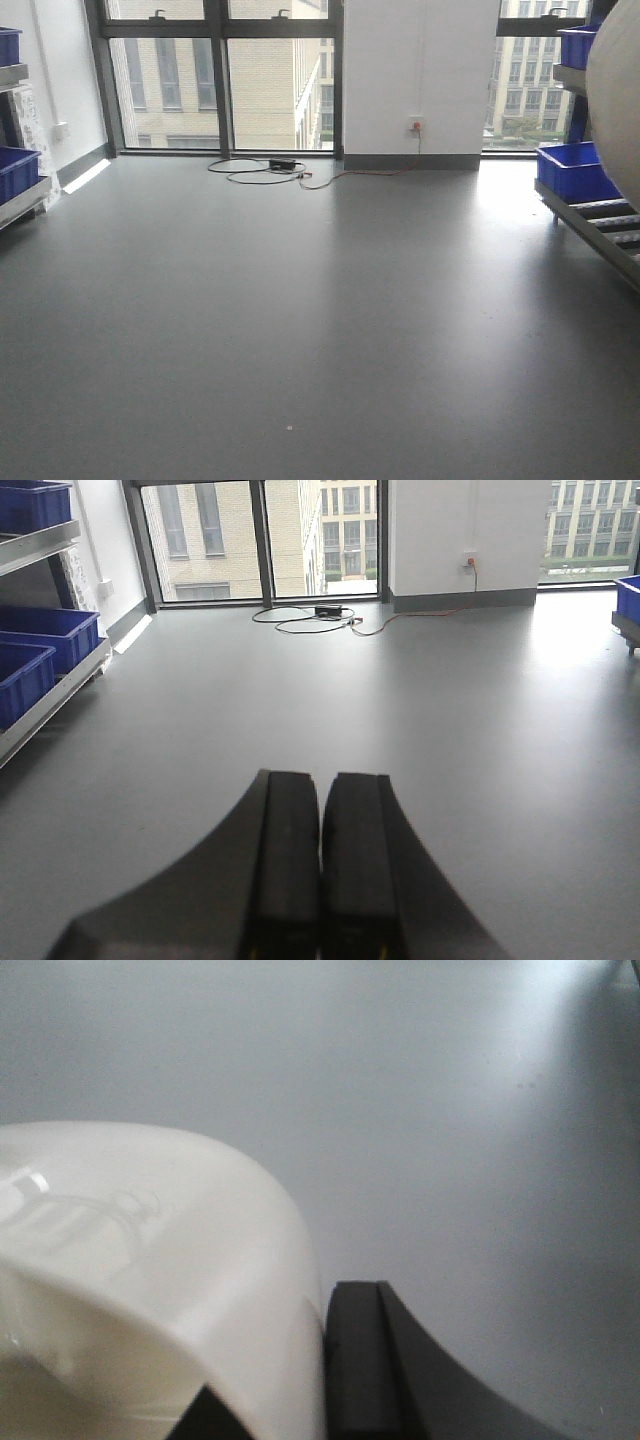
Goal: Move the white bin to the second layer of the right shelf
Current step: 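Drive the base across the room toward the roller-track shelf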
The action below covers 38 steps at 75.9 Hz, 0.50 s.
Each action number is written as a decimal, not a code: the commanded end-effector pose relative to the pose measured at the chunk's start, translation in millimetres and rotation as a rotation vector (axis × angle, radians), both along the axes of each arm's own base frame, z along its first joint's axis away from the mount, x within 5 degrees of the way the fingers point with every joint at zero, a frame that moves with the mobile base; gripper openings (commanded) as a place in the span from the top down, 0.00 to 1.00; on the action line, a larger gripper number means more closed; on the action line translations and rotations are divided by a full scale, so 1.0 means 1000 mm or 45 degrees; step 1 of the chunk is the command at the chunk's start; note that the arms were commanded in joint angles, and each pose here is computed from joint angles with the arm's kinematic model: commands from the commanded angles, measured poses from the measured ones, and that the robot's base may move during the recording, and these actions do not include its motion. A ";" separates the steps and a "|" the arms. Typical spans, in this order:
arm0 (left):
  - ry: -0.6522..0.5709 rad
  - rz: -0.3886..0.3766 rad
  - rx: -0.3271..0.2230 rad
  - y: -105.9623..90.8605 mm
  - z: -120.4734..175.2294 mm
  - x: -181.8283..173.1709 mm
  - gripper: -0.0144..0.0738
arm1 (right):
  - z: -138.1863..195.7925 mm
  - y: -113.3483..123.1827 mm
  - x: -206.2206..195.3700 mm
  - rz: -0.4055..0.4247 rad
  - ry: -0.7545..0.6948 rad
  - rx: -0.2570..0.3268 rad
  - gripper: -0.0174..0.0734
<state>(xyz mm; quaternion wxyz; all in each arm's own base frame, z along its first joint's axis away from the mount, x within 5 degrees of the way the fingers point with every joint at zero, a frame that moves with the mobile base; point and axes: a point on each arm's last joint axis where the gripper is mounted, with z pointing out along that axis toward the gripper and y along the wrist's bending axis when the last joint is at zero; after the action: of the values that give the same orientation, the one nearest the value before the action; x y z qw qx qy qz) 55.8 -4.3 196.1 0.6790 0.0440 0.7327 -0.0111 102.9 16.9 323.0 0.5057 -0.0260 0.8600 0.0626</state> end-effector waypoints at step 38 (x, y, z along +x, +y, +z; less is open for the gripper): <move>-0.082 -0.003 -0.013 0.000 -0.004 0.001 0.74 | 0.017 0.000 0.003 -0.005 -0.151 0.022 0.75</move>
<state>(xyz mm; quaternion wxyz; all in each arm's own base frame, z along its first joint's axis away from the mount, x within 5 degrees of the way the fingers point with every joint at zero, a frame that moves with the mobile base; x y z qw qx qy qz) 55.8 -4.3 196.1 0.6790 0.0440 0.7327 -0.0111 102.9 16.9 323.0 0.5057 -0.0260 0.8600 0.0626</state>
